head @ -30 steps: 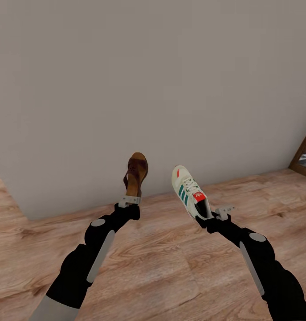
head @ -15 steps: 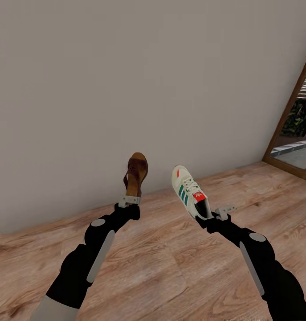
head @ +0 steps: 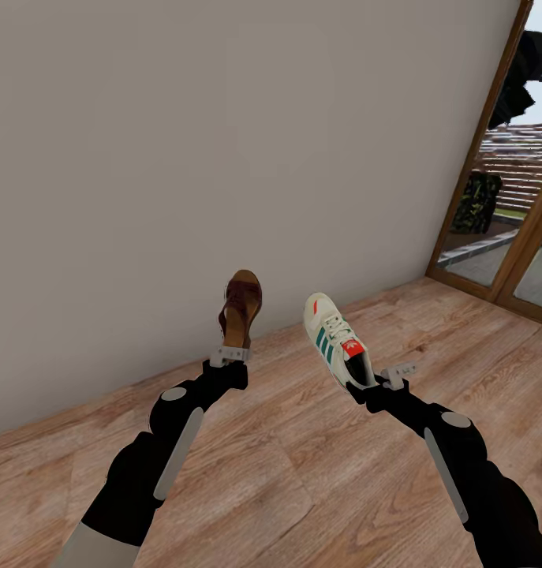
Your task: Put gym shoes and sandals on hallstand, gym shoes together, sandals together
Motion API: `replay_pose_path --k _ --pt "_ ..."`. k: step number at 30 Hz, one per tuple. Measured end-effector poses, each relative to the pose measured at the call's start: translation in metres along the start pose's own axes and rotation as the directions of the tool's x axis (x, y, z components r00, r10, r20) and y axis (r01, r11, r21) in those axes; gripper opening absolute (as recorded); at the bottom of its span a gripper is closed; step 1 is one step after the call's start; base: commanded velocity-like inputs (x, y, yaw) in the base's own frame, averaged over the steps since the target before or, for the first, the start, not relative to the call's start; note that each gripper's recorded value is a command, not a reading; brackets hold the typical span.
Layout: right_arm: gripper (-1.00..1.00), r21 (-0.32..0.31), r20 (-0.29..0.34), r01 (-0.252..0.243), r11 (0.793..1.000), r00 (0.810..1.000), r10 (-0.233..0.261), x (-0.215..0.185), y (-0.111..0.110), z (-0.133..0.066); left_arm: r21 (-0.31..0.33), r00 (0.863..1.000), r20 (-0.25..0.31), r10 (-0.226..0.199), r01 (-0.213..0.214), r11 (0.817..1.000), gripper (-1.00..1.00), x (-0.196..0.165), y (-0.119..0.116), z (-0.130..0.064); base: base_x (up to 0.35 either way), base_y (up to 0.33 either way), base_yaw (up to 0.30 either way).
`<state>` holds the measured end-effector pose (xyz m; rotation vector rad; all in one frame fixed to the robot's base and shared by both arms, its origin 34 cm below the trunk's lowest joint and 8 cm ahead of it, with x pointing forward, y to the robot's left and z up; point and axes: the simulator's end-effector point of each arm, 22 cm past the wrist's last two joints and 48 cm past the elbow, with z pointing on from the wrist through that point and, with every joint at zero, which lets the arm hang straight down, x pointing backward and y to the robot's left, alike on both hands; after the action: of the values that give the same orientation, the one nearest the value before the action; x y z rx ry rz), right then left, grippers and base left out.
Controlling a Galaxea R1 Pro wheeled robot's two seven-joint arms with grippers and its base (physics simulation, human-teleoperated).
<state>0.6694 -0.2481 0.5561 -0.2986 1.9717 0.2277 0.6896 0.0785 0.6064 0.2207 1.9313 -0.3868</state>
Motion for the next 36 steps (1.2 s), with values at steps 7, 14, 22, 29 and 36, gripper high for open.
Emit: replay_pose_path --k 7,14,22,29,36 --pt "-1.00 0.000 0.000 0.000 1.000 1.000 0.000 -0.0003 0.0001 -0.0001 0.000 1.000 0.000 0.000 0.000 1.000 -1.00 -0.0002 0.0001 -0.0002 0.292 0.102 -0.166" --pt "-1.00 0.000 0.000 0.000 1.000 1.000 0.000 -0.0004 0.0001 -0.0001 0.000 1.000 0.000 0.000 0.000 1.000 -1.00 -0.0002 0.0001 -0.0002 0.342 0.028 -0.116" --pt "-1.00 0.000 0.000 0.000 1.000 1.000 0.000 -0.0002 -0.0002 -0.0002 0.000 1.000 0.000 0.000 0.000 1.000 -1.00 -0.0002 0.0000 -0.0002 0.344 0.001 -0.247" --pt "-1.00 0.001 0.001 0.000 1.000 1.000 0.000 -0.0008 -0.0003 -0.0004 0.000 1.000 0.000 0.000 0.000 1.000 -1.00 -0.0002 0.0000 -0.0002 0.344 0.000 -0.253" --pt "-1.00 0.001 0.002 0.000 1.000 1.000 0.000 -0.0009 -0.0005 -0.0005 0.000 1.000 0.000 0.000 0.000 1.000 -1.00 -0.0002 0.0000 -0.0002 0.344 0.000 -0.253"
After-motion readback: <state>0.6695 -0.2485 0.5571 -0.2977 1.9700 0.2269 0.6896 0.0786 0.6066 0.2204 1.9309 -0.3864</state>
